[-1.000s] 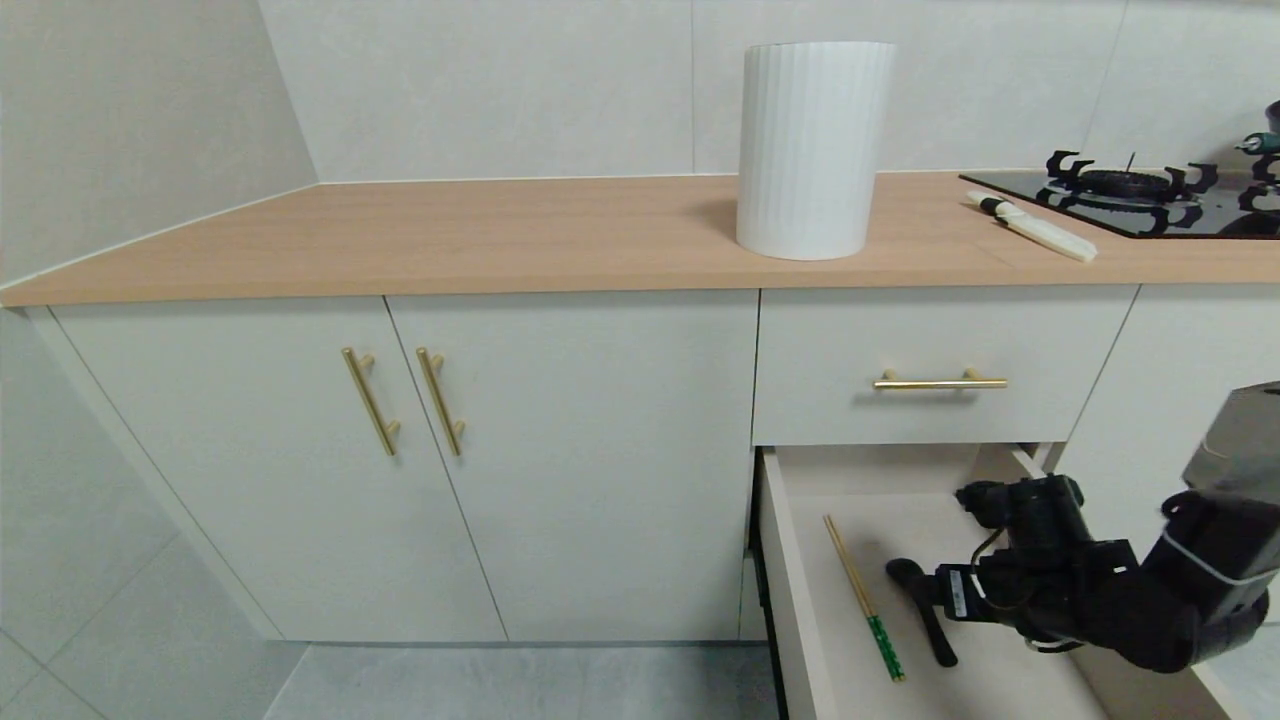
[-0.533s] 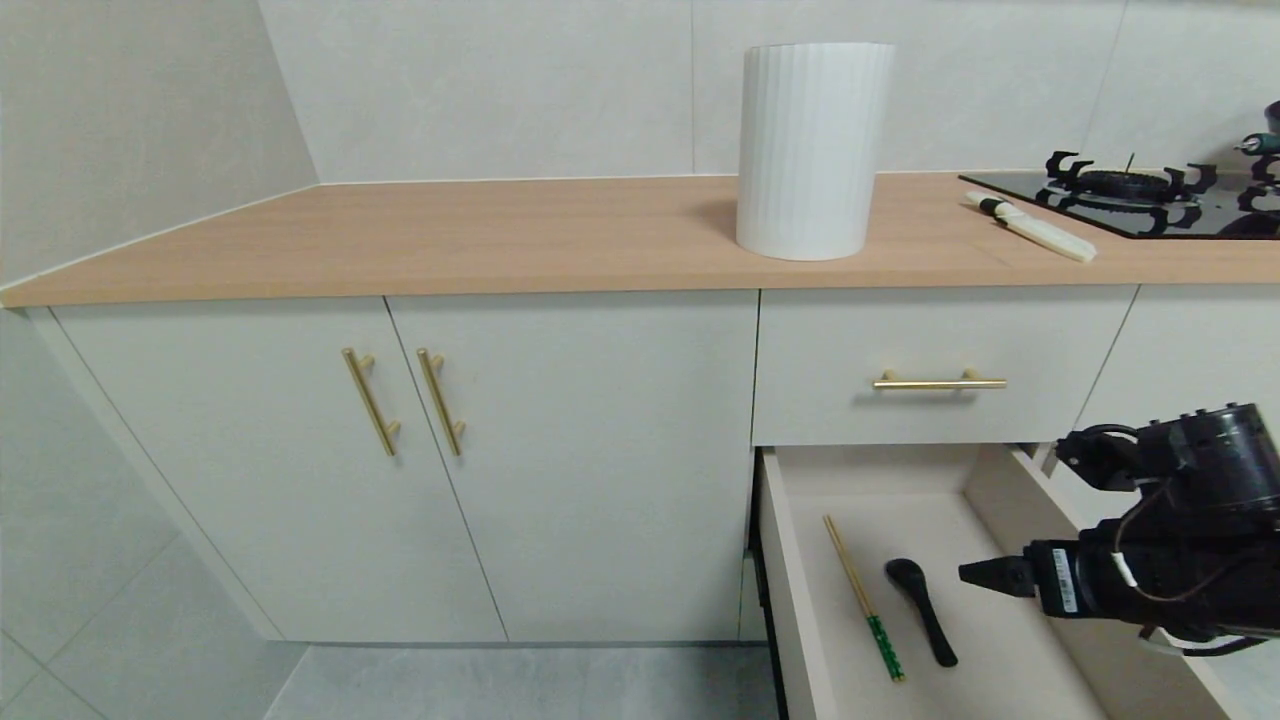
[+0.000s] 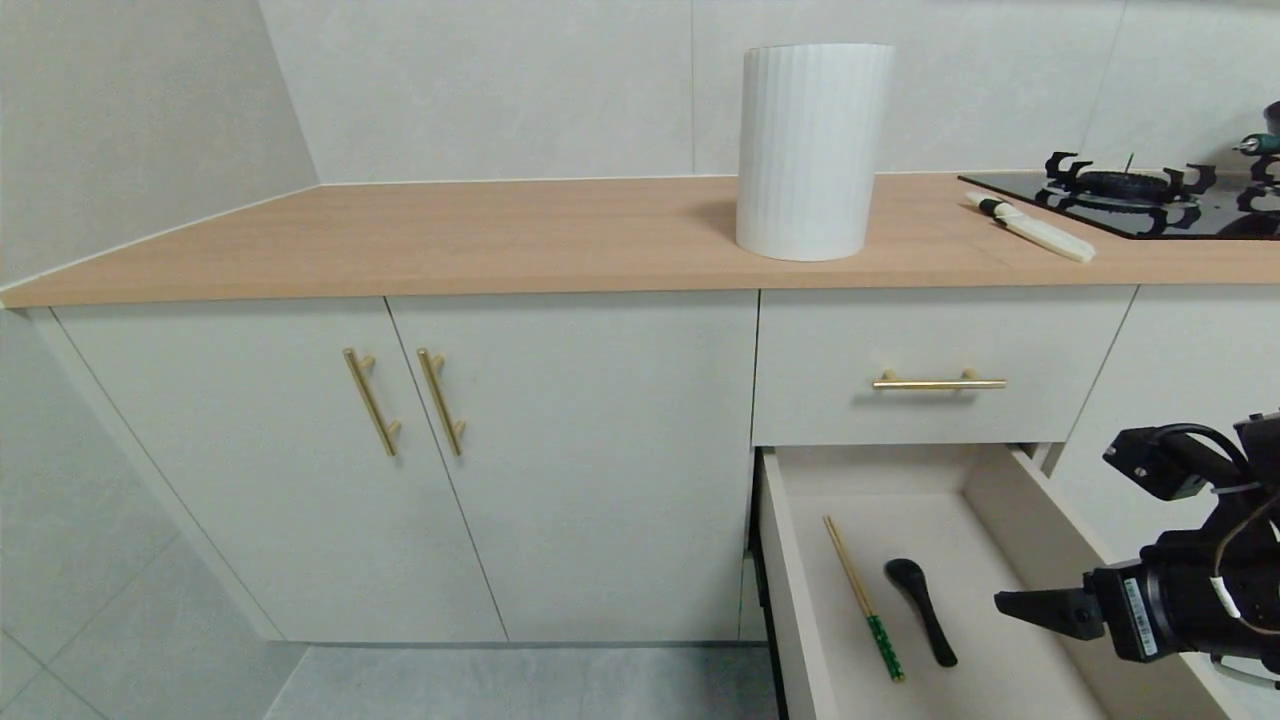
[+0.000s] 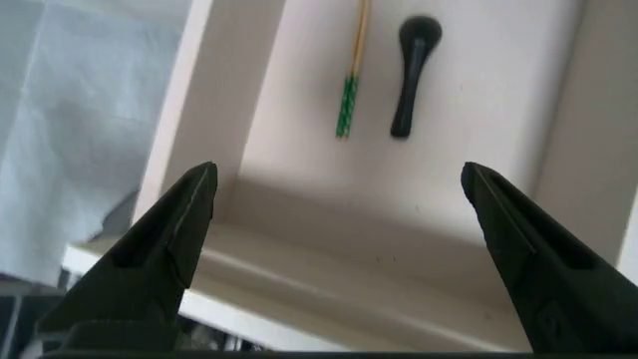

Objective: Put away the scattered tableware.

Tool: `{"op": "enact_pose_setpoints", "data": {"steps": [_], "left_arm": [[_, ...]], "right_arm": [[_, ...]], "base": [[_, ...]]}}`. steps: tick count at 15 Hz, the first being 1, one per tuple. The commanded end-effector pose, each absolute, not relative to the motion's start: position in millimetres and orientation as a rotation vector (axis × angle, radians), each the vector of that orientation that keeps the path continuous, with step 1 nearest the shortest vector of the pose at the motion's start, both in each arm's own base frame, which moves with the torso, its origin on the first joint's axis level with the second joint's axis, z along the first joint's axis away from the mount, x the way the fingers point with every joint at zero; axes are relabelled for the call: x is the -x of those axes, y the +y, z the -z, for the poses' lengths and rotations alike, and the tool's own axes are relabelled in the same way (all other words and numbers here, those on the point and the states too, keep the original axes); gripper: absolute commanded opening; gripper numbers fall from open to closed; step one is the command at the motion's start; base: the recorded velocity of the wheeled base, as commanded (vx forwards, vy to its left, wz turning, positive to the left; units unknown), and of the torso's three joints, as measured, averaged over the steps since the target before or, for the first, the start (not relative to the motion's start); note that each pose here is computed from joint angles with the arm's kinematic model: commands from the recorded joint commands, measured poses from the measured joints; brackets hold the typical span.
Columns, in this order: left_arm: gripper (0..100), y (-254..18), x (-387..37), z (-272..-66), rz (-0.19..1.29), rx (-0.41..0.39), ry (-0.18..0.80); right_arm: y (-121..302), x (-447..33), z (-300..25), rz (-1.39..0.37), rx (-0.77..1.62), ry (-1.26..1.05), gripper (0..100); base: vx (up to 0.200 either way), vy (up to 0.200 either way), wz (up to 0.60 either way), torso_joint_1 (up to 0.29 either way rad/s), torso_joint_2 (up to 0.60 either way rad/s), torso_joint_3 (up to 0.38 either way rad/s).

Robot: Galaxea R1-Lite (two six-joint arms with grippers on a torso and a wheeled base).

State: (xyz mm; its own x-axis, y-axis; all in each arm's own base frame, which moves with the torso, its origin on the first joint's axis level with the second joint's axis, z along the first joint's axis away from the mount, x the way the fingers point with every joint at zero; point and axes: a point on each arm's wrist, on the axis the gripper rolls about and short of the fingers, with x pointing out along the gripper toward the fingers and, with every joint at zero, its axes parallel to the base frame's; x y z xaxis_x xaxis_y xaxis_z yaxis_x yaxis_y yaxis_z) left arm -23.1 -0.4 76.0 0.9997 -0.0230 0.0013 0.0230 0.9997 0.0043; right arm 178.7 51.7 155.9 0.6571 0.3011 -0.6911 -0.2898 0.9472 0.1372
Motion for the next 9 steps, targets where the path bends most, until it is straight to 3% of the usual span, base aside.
{"op": "enact_pose_setpoints", "data": {"steps": [1, 6, 9], "left_arm": [[100, 0, 23, -76, 0.023, -0.003, 0.0], [100, 0, 23, -76, 0.023, -0.003, 0.0], [100, 0, 23, -76, 0.023, -0.005, 0.0]], "right_arm": [[54, -174, -156, -0.356, -0.001, 0.787, 100], [56, -166, -151, -0.389, 0.055, 0.856, 100], [60, -161, -145, -0.42, 0.081, 0.926, 100]], "base": [[-0.2, 0.0, 0.0, 0.012, 0.0, -0.002], [-0.2, 0.0, 0.0, 0.002, 0.0, 0.004], [0.0, 0.0, 0.0, 0.0, 0.0, 0.0]]}}
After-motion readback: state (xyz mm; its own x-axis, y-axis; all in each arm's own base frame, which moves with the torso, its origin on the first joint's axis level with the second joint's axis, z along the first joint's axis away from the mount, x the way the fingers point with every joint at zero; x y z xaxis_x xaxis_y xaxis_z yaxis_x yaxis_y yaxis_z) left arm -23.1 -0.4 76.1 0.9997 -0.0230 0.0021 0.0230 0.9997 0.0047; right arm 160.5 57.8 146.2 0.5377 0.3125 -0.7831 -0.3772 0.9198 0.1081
